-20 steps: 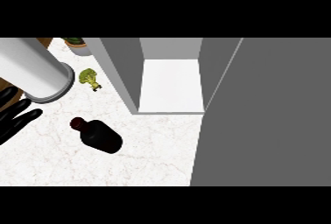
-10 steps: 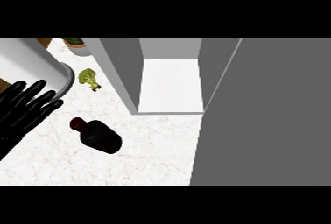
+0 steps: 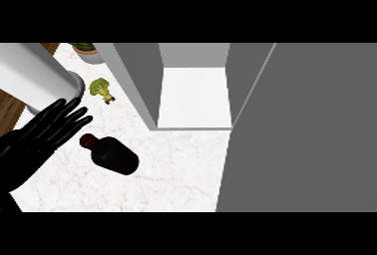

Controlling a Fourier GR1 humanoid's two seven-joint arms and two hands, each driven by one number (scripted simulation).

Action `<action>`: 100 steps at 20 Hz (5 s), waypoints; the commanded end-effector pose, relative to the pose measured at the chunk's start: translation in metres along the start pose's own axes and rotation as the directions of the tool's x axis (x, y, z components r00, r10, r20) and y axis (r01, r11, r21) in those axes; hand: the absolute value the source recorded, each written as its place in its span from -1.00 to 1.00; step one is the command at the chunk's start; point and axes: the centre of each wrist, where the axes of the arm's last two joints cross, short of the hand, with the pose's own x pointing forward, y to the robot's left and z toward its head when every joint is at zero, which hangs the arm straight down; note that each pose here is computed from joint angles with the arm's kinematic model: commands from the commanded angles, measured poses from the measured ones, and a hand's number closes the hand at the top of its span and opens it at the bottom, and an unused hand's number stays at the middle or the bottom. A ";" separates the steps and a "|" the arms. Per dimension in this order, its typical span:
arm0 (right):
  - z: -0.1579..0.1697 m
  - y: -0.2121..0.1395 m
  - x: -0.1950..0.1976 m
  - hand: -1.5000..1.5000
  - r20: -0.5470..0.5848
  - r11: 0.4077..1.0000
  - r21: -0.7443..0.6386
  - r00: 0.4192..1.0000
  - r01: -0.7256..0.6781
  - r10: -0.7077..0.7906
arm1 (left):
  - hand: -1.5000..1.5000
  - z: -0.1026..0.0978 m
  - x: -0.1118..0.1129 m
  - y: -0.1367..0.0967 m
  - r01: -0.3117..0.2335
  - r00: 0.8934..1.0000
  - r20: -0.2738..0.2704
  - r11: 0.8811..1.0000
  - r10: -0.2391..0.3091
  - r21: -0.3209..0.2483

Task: Pick up the wine, place it into the cabinet and close the cabinet

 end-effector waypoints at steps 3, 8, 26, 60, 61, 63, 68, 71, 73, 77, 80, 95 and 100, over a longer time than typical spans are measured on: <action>0.011 -0.007 0.013 -1.00 0.027 0.997 0.054 0.998 0.047 -0.048 | -1.00 -0.007 -0.025 0.019 0.010 0.999 -0.053 0.999 -0.008 0.032; 0.016 0.007 0.014 -1.00 0.019 0.997 0.062 0.999 0.040 -0.041 | -1.00 0.021 -0.066 0.015 0.009 0.998 -0.070 0.999 -0.007 0.031; 0.019 0.001 0.017 -1.00 0.023 0.996 0.071 0.998 0.055 -0.057 | -1.00 0.018 -0.141 0.044 -0.003 0.988 -0.157 0.999 0.010 0.040; 0.013 0.005 0.016 -1.00 0.019 0.995 0.087 0.998 0.051 -0.053 | 1.00 -0.003 -0.220 0.043 -0.168 0.972 -0.168 0.986 0.163 -0.013; 0.016 0.004 0.021 -1.00 0.023 0.996 0.068 0.998 0.052 -0.053 | 1.00 -0.003 -0.224 0.038 -0.130 0.980 -0.155 0.991 0.126 -0.017; 0.009 0.009 0.014 -1.00 0.035 0.995 0.065 0.997 0.071 -0.074 | 1.00 -0.011 -0.217 0.038 -0.081 0.991 -0.116 0.992 0.070 -0.094; 0.017 0.009 0.012 -1.00 0.013 0.996 0.061 0.998 0.058 -0.059 | 1.00 -0.022 -0.222 0.022 0.032 0.999 -0.004 0.993 -0.033 -0.116; 0.007 0.002 0.008 -1.00 0.006 0.998 0.045 0.999 0.045 -0.045 | 1.00 -0.006 -0.226 0.012 0.055 0.996 0.074 0.993 -0.047 -0.108; 0.018 0.008 0.012 -1.00 0.004 0.997 0.067 0.999 0.037 -0.037 | 1.00 -0.015 -0.223 0.016 0.113 0.988 0.093 0.986 -0.124 0.119; 0.006 0.005 0.005 -1.00 -0.010 0.998 0.035 0.999 0.043 -0.043 | 1.00 -0.012 -0.241 -0.007 0.123 0.980 0.061 0.825 -0.187 0.551; 0.010 0.000 0.015 -1.00 -0.004 0.998 0.043 0.999 0.046 -0.046 | 1.00 -0.045 -0.225 -0.017 0.138 0.952 0.148 0.805 -0.269 0.577; 0.009 -0.010 0.008 -1.00 -0.005 0.998 0.039 0.999 0.050 -0.049 | 1.00 -0.111 -0.115 -0.101 -0.022 0.957 0.265 0.886 -0.115 0.463; 0.009 -0.007 0.015 -1.00 0.004 0.998 0.035 0.998 0.057 -0.057 | 1.00 -0.140 -0.070 -0.122 -0.020 0.961 0.251 0.877 -0.115 0.480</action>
